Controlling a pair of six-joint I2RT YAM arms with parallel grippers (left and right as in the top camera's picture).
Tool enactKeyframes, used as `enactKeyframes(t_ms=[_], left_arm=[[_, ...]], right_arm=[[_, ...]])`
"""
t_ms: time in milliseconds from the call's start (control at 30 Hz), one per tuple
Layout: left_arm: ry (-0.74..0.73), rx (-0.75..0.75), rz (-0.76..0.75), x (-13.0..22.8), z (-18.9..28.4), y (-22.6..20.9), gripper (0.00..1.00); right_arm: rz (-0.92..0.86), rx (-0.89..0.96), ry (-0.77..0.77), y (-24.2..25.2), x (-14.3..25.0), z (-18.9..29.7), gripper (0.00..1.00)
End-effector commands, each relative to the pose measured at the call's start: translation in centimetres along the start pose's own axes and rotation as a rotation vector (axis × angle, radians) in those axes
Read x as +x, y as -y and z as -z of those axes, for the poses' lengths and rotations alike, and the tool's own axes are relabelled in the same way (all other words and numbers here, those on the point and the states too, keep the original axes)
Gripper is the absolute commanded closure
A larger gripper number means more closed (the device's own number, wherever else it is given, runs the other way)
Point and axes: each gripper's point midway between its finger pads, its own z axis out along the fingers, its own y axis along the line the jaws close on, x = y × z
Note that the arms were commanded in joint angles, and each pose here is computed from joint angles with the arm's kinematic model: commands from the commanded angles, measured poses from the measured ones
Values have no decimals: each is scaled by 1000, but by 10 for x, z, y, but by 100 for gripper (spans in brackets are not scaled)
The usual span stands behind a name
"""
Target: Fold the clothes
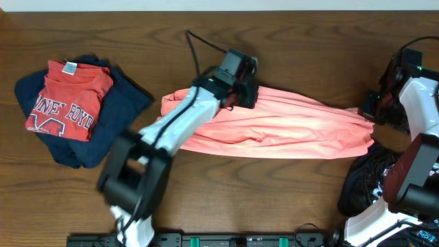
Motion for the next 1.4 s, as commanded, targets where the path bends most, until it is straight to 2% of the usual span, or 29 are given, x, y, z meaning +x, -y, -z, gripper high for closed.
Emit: enactKeyframes(t_ms=[0,200,400,433,467,500,567,667,800,967,1000,1167,1267,1367], left_arm=[[-43,-22,23,12,17,-1,94],[-318,-112,111,86,22,-9,94],[-395,-124,92,122,12,-3,92],[-407,-125,88,127,11,-2,87],[-418,-128,84,131,11,-1,75],[-431,-130,81,136,11,-1,67],[-459,-139,79,144,12,0,65],[-498,-155,83,153,17,-2,55],[-480,-153,90,146,20,-7,55],[-374,-125,91,112,28,-10,55],[-351,-141,97,105,32,-16,52],[-266,-296,155,83,61,-65,36],[-262,-376,233,82,79,-101,30],[-254,-412,336,81,93,-136,28]], right_arm=[[-19,40,17,10,-2,8,99],[-48,181,-36,37,13,11,99],[-70,205,-49,45,17,11,99],[-69,206,-52,45,17,11,99],[-69,207,-53,45,17,11,99],[-69,206,-52,45,17,11,93],[-69,206,-54,45,18,11,85],[-66,210,-73,46,22,12,82],[-63,199,-88,44,26,12,81],[41,28,-124,16,31,8,81],[56,1,-129,12,33,7,81],[64,-17,-139,8,36,1,79],[64,-17,-149,9,41,-7,76],[64,-32,-160,7,47,-16,76]])
